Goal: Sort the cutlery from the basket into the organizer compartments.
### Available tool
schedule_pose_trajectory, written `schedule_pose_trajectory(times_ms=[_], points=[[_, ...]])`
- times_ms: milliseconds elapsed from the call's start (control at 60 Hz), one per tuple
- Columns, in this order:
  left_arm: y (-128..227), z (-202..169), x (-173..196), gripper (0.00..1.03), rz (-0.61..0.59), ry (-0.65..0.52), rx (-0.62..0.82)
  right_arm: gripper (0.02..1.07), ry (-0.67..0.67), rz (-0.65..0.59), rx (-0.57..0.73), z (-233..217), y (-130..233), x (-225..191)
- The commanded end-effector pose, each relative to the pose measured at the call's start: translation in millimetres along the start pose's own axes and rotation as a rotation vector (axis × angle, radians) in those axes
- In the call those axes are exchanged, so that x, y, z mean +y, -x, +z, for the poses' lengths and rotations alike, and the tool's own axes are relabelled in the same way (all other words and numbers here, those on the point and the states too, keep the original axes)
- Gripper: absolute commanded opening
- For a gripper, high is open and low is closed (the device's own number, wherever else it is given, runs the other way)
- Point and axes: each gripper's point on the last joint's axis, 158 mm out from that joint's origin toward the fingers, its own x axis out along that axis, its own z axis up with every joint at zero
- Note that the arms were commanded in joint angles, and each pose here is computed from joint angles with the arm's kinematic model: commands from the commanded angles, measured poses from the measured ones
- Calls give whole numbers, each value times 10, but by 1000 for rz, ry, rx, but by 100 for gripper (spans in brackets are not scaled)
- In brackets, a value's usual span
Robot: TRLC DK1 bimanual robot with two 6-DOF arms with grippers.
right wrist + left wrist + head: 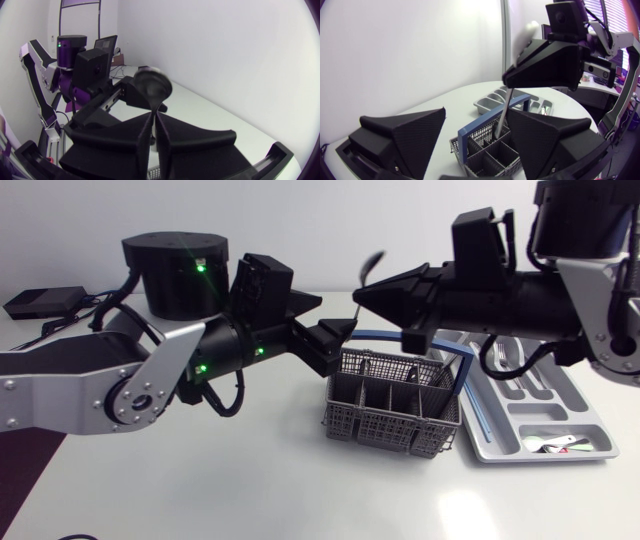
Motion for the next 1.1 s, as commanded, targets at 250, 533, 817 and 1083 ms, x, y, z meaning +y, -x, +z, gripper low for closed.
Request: schedule_pose_trajectory(times_ms=[250, 533, 817, 1083], points=[[184, 6, 397, 99, 87, 5, 3, 13, 92, 13, 92, -156, 849, -508], [70, -184, 236, 99, 56, -57, 76, 13, 169, 4, 260, -821, 1682, -919], [-22, -403, 73, 99, 22, -112, 140, 13, 160, 27, 347, -1465, 2384, -1161], [-81, -466, -34, 99, -5, -123, 163, 13, 181, 58, 554, -2265, 2598, -1273]])
